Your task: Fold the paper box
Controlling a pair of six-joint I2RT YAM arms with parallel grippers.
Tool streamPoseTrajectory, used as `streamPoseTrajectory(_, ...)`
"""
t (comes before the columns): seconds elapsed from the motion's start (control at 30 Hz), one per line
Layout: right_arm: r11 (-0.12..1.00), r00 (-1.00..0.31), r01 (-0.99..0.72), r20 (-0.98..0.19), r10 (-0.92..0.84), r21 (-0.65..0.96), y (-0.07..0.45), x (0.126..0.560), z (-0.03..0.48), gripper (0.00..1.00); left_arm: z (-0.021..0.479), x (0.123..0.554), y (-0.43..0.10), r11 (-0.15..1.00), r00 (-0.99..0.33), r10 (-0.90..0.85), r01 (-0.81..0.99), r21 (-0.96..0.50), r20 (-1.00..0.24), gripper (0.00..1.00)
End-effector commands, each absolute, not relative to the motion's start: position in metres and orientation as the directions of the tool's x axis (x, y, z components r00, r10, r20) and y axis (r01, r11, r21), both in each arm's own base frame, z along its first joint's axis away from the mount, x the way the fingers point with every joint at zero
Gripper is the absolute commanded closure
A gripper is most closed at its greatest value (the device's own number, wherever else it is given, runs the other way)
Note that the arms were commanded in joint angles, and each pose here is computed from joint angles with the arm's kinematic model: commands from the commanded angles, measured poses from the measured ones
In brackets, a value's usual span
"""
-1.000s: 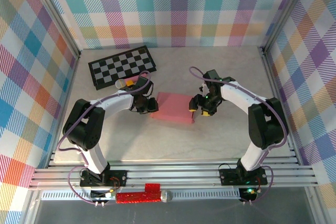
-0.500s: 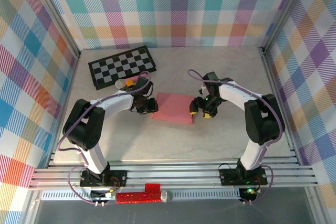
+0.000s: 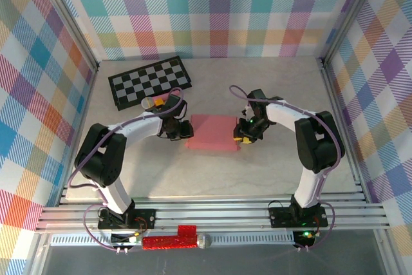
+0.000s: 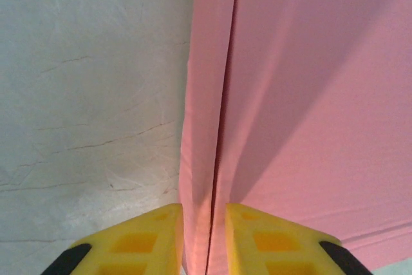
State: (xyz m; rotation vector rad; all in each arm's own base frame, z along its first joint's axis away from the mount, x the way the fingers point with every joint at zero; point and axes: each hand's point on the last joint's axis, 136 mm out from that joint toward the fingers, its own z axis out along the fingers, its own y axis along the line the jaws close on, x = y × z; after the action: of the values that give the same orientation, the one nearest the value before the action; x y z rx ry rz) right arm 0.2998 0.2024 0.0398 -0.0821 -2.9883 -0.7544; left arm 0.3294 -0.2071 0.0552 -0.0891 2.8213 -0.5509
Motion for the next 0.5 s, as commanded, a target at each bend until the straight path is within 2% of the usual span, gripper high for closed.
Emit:
streamPoseTrajectory(0.0, 0.873, -0.996, 0.074, 0.081, 0.04, 0.482, 0.203, 0.299, 0.039, 0.72, 0.082, 0.33, -0.206, 0.911, -0.951, -0.134, -0.007, -0.413, -0.279, 0.71)
streamPoseTrajectory(0.13, 0.862, -0.998, 0.049, 0.056, 0.024, 0.504, 0.205, 0.301, 0.048, 0.71, 0.094, 0.342, -0.199, 0.9, -0.941, -0.161, -0.016, -0.435, -0.299, 0.64)
streamPoseTrajectory(0.3, 0.854, -0.999, 0.026, 0.043, 0.005, 0.519, 0.207, 0.303, 0.053, 0.66, 0.074, 0.348, -0.202, 0.898, -0.961, -0.135, -0.016, -0.439, -0.241, 0.65)
streamPoseTrajectory(0.47, 0.84, -1.0, 0.023, 0.028, 0.009, 0.542, 0.207, 0.307, 0.057, 0.48, 0.062, 0.356, -0.21, 0.889, -0.963, -0.131, -0.009, -0.459, -0.234, 0.67)
